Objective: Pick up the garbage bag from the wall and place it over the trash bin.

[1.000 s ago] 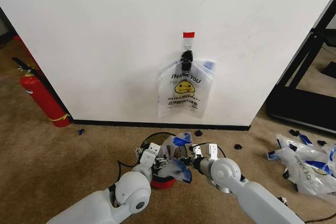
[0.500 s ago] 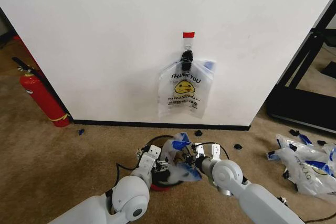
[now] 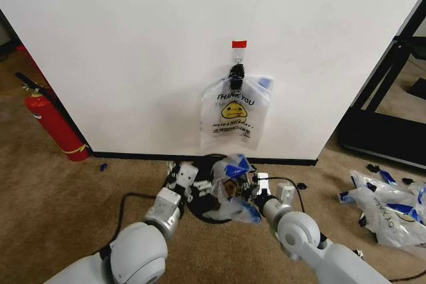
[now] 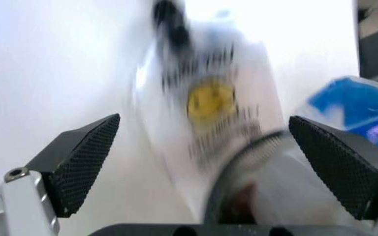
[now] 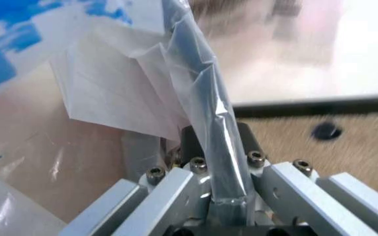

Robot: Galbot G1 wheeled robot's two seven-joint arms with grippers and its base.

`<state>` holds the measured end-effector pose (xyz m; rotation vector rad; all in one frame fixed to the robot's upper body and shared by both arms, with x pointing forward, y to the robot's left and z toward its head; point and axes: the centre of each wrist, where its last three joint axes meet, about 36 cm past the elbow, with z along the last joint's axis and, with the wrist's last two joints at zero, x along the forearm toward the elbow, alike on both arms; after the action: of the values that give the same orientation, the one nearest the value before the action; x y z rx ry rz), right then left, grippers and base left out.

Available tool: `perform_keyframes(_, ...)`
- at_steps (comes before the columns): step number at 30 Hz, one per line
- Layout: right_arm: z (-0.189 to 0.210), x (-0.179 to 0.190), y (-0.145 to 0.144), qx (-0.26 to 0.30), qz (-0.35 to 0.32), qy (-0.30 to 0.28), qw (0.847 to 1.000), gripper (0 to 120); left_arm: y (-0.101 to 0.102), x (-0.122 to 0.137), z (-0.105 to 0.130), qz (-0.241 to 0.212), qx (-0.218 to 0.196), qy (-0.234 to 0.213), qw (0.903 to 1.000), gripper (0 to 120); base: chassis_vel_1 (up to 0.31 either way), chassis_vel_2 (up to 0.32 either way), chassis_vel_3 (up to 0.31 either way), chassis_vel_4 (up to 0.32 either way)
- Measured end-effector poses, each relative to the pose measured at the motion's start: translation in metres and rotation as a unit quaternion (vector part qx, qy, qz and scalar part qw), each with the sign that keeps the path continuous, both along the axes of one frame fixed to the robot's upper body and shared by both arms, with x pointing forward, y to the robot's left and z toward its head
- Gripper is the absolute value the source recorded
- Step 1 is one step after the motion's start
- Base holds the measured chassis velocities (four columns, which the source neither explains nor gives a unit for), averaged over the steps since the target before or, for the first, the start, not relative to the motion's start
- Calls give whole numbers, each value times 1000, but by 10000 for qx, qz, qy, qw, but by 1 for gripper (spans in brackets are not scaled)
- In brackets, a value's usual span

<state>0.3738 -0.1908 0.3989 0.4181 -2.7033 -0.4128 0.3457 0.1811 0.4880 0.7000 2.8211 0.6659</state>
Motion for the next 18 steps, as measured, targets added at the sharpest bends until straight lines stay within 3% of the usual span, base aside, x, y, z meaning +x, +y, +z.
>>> perform_keyframes(1,0,0,0,0,0,0,10000,0,0,0,0,0,0,0,10000,100,0,0,0,0)
perform_keyframes(3,4,-2,0,-14,-64,-200,9998,0,8,15,-6,-381,423,-378,9977,100,0,0,0,0)
perform_keyframes(5,8,-3,-1,1,-99,-462,9989,0,16,28,-18,-847,1029,-701,9886,100,0,0,0,0)
perform_keyframes(6,8,-3,-1,1,-99,-462,9989,0,16,28,-18,-847,1029,-701,9886,100,0,0,0,0)
perform_keyframes(9,10,-6,-1,64,-119,-570,9983,0,19,34,-34,-1153,1524,-1029,9762,100,0,0,0,0)
perform_keyframes(18,7,-9,6,128,-112,-581,9982,0,2,32,-45,-1312,1902,-1275,9645,100,0,0,0,0)
